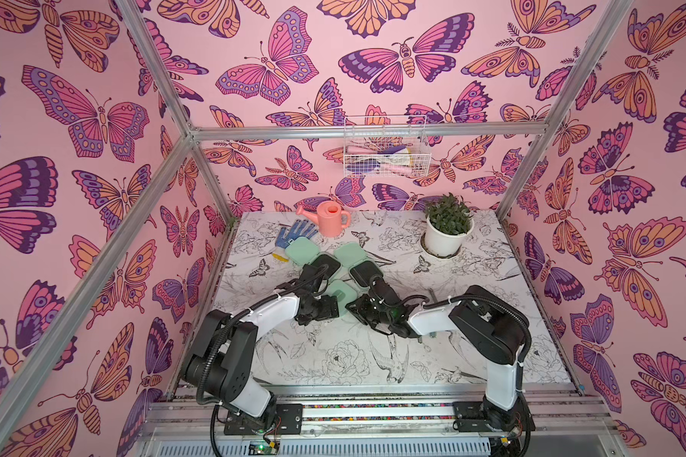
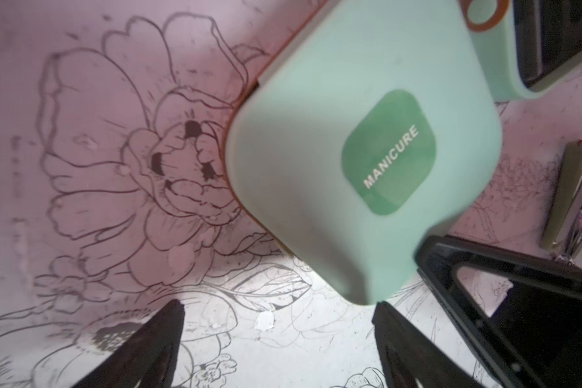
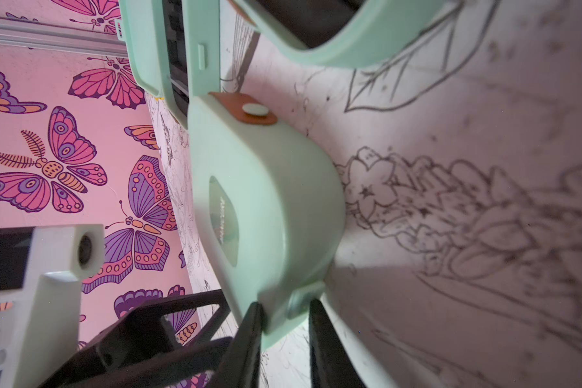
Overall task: Organize nail clipper sets
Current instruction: Close the storage box at the center of the board.
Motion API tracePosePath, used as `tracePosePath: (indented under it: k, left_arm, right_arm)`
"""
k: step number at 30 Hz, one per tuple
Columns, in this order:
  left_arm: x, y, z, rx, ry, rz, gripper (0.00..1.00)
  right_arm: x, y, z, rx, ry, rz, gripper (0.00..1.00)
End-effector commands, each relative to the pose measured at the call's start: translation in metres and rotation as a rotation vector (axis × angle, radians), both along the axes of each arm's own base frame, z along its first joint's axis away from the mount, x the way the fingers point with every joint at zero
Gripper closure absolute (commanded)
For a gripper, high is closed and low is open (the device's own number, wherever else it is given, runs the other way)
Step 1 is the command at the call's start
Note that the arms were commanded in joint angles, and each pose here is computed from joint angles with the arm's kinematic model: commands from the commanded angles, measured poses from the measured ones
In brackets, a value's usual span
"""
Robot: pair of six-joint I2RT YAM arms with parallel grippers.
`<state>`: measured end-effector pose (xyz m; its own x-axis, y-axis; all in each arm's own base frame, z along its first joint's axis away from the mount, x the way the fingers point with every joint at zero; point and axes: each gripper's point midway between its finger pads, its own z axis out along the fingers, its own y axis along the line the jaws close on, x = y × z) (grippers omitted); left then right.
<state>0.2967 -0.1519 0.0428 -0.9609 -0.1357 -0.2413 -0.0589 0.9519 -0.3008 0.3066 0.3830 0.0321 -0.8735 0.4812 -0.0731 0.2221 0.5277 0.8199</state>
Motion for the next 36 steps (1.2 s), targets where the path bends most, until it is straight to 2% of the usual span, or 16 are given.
tracePosePath:
  k: [1, 6, 11, 19, 27, 36]
  left_arm:
    - [0.010, 0.018, 0.012, 0.083, -0.005, 0.016, 0.10]
    - [0.044, 0.009, 0.023, 0.027, -0.031, -0.010, 0.15]
    - [0.063, -0.011, 0.018, -0.025, -0.024, -0.081, 0.21]
    - [0.073, -0.011, -0.004, 0.003, -0.020, -0.100, 0.23]
    - [0.088, -0.025, -0.014, -0.044, -0.068, -0.158, 0.23]
    - [0.071, -0.027, -0.030, -0.077, -0.025, -0.167, 0.31]
  right_arm:
    - [-0.028, -0.040, -0.076, -0.229, 0.174, -0.032, 0.74]
    - [-0.028, -0.039, -0.076, -0.225, 0.180, -0.028, 0.75]
    - [-0.028, -0.039, -0.076, -0.223, 0.182, -0.026, 0.75]
    - [-0.029, -0.038, -0.077, -0.216, 0.186, -0.019, 0.75]
    - [-0.030, -0.039, -0.078, -0.216, 0.189, -0.020, 0.75]
    - [-0.028, -0.039, -0.080, -0.220, 0.189, -0.017, 0.75]
